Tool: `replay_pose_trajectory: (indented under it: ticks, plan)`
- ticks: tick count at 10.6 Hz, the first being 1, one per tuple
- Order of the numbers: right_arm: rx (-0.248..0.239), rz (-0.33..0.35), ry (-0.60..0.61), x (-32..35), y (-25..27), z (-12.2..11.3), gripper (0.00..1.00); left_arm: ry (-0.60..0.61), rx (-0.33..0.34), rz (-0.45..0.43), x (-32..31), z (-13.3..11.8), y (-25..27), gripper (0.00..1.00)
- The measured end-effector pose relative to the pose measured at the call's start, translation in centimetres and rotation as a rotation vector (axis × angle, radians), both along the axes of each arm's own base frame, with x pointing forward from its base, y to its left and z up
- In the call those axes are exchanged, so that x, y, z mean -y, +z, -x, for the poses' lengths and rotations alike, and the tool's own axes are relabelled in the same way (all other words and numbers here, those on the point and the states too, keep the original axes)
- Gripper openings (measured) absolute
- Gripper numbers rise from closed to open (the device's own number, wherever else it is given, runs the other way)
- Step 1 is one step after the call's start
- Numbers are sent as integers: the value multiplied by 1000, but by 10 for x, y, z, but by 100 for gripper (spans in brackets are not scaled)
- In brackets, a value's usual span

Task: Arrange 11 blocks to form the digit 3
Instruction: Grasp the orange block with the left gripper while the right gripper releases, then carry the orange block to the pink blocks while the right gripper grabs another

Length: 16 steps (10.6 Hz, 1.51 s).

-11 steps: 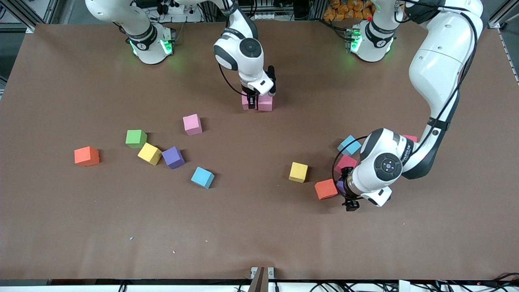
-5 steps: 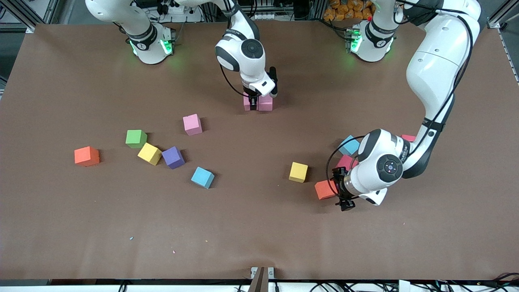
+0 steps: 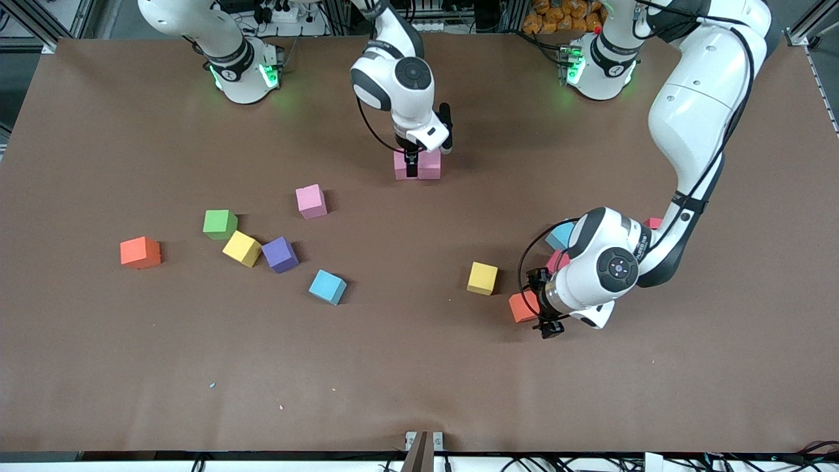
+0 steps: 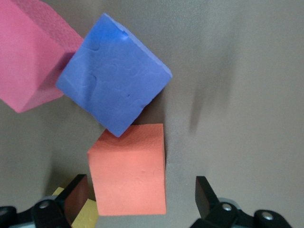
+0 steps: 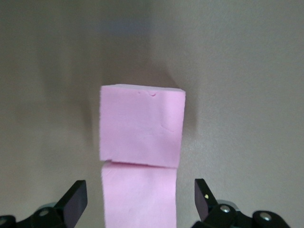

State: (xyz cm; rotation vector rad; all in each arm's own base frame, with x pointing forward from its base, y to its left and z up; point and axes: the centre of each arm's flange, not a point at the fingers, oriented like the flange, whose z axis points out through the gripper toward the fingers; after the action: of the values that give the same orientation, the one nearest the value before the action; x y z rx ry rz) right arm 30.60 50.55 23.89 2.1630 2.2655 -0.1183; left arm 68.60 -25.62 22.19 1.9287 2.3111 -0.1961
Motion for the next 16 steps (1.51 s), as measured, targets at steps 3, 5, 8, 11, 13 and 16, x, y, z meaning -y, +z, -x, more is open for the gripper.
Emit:
replay_pose_trajectory:
  ticks: [3, 5, 8, 11, 13, 16]
  plan:
    - [-14, 4, -40, 13, 45, -12, 100, 4, -4, 8, 0, 0, -13, 100]
    - [-19, 8, -130, 46, 53, -53, 100, 6, -5, 12, 0, 1, -19, 92]
    - [-29, 26, -282, 100, 45, -107, 100, 7, -5, 13, 0, 0, -21, 62]
    - [-47, 71, -399, 109, 27, -94, 100, 7, 2, 15, 0, -1, -18, 56]
    - [-44, 115, -613, 119, 20, -90, 100, 11, 24, 20, 0, -7, -7, 56]
    - [-18, 203, -1008, 128, 9, -65, 100, -5, 29, 1, 4, -6, 24, 56]
